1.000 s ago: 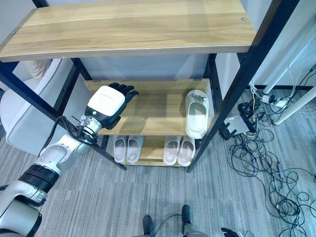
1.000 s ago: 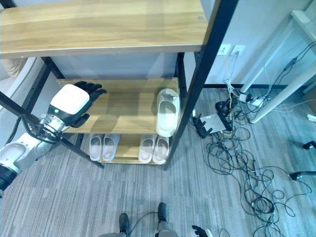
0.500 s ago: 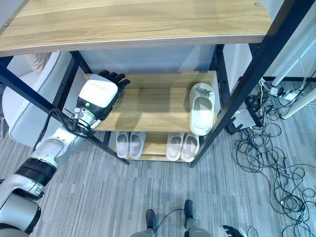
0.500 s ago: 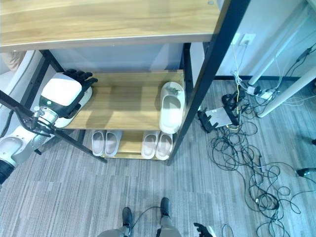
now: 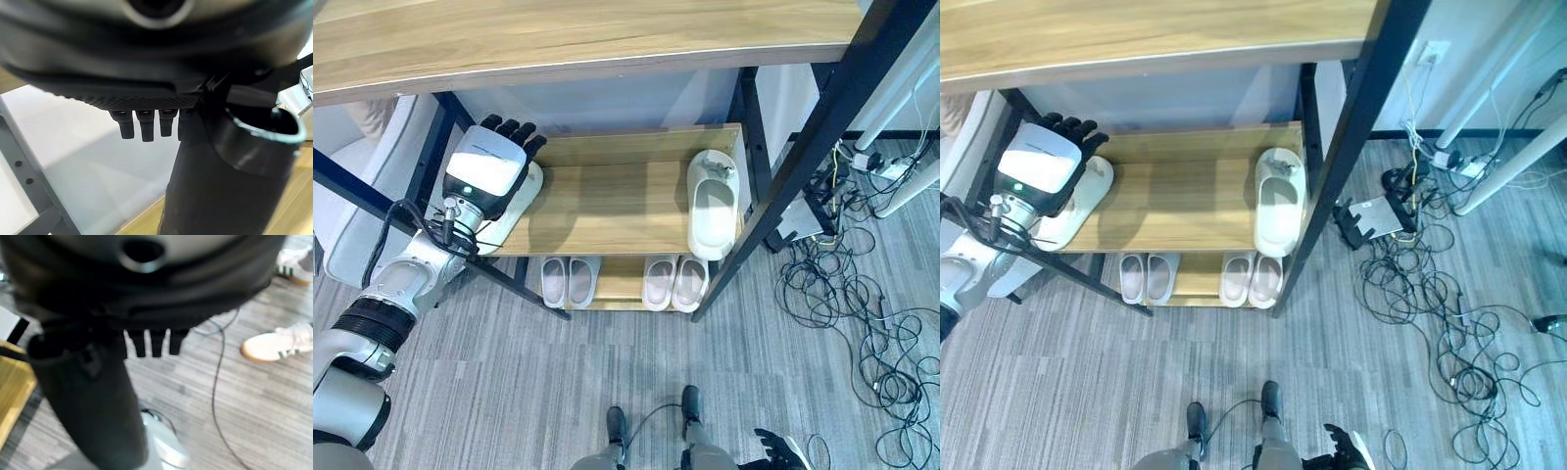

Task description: Arrange the slippers neatly on the shoe rack.

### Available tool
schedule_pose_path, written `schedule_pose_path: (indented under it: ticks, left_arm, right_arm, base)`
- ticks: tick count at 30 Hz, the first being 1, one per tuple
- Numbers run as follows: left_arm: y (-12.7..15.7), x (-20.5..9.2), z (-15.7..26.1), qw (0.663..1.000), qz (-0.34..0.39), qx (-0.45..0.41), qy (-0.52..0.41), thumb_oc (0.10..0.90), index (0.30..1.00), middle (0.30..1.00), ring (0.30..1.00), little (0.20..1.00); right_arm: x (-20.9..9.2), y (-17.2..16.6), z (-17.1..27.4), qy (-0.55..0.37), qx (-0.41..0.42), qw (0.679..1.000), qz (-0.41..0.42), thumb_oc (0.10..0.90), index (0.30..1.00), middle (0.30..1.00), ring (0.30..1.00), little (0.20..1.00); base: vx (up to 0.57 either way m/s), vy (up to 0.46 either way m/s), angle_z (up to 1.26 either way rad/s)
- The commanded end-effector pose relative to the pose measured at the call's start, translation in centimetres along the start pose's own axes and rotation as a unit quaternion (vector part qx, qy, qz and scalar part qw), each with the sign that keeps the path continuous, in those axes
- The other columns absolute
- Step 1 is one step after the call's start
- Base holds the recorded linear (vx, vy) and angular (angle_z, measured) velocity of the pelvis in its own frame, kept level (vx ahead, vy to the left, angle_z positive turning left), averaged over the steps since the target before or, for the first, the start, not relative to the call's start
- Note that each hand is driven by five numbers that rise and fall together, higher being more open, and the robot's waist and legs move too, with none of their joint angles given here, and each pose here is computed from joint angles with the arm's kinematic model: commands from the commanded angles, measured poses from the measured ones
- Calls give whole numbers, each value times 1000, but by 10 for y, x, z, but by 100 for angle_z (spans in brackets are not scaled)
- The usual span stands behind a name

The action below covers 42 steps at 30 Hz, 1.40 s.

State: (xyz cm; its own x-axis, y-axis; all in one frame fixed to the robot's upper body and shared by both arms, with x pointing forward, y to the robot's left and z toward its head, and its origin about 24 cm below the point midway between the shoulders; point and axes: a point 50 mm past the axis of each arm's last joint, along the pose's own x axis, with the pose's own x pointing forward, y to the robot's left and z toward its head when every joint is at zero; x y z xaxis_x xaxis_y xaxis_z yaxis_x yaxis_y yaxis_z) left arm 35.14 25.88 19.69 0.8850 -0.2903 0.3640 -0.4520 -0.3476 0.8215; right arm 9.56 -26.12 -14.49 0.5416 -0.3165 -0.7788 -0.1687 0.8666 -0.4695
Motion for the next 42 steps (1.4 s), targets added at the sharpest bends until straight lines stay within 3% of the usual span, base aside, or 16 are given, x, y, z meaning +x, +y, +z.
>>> schedule_pose_path:
  ticks: [1,42]
  left_arm:
    - [53,15,-54,990,92,82,74,800,900,900,900,900]
    - [47,3,-85,979,74,118,150,800,900,900,900,900]
  right_arm:
    - [-2,-11,-3,-10,-5,1000,-24,800,900,900,900,900]
    - [2,-15,25,-70,-2,997,-33,800,900,900,900,900]
  base:
    - [0,0,0]
    - [0,0,0]
